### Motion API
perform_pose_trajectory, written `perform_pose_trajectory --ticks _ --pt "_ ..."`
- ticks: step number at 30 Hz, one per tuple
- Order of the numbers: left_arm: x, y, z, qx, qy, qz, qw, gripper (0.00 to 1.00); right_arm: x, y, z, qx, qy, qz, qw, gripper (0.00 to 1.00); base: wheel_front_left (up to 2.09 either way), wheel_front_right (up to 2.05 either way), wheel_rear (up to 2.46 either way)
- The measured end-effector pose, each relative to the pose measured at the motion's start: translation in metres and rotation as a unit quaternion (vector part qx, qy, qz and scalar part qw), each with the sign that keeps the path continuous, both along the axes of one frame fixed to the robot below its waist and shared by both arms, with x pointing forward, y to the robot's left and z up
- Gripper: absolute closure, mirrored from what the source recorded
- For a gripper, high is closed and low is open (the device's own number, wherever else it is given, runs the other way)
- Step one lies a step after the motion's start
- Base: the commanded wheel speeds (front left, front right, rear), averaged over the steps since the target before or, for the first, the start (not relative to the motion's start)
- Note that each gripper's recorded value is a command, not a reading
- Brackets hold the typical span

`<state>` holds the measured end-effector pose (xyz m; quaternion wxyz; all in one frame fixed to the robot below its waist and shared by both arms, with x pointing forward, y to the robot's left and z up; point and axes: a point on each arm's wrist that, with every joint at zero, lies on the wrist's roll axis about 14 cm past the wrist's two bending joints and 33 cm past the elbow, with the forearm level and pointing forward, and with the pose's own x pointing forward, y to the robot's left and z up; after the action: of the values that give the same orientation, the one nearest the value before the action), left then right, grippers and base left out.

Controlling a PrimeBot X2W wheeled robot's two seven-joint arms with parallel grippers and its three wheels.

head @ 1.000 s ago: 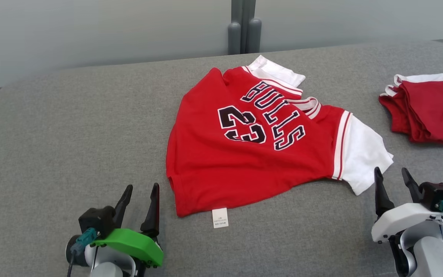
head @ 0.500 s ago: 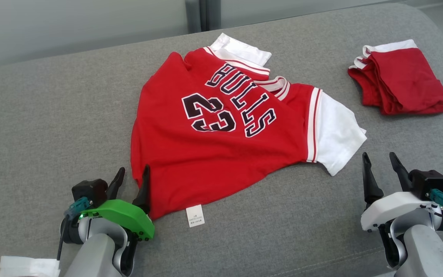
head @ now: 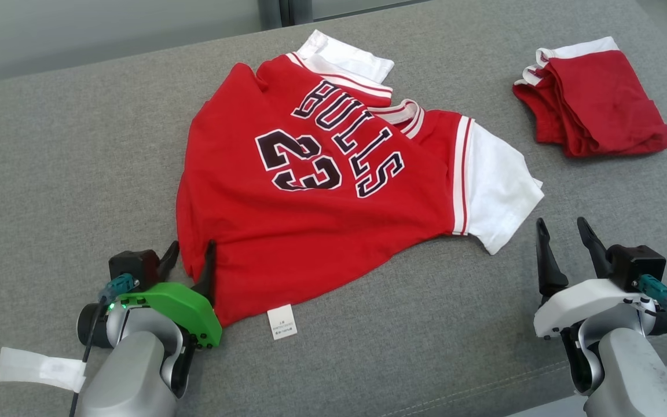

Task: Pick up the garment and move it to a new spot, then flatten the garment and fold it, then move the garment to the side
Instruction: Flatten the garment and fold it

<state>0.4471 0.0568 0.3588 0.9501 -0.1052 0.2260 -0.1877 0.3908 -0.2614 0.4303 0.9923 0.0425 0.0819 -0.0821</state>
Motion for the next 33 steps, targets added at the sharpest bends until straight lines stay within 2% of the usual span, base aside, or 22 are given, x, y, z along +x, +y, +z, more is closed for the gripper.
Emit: perform_pose_trajectory --ticks 2,7,14,23,29,30,31,33 --pt "0.0 -0.003 0.001 -0.005 0.001 0.0 1.0 1.0 0.001 0.001 0.001 0.001 -0.001 0.002 1.0 0.0 0.0 0.0 0.0" --pt "-0.001 -0.006 0.004 -0.025 0.006 0.007 1.0 1.0 0.003 0.004 0.001 0.003 -0.002 0.003 1.0 0.0 0.0 0.0 0.0" --pt "0.015 0.025 0.02 -0.037 -0.016 0.053 0.998 1.0 0.007 0.011 -0.002 0.013 -0.002 0.008 1.0 0.0 0.0 0.0 0.0" --pt "0.044 0.079 0.034 0.014 -0.055 0.088 0.994 1.0 0.015 0.018 -0.006 0.018 0.001 0.018 1.0 0.0 0.0 0.0 0.0" --pt "0.056 0.088 0.032 0.04 -0.059 0.086 0.994 1.0 0.013 0.013 -0.008 0.016 0.005 0.01 1.0 0.0 0.0 0.0 0.0" --pt "0.057 0.088 0.032 0.04 -0.06 0.086 0.994 0.55 0.012 0.011 -0.008 0.015 0.006 0.007 1.0 0.0 0.0 0.0 0.0" --pt "0.058 0.088 0.034 0.042 -0.062 0.087 0.993 0.0 0.011 0.008 -0.008 0.014 0.005 0.005 1.0 0.0 0.0 0.0 0.0" --pt "0.06 0.089 0.04 0.042 -0.072 0.092 0.992 0.0 0.01 0.006 -0.005 0.014 0.002 0.001 1.0 0.0 0.0 0.0 0.0"
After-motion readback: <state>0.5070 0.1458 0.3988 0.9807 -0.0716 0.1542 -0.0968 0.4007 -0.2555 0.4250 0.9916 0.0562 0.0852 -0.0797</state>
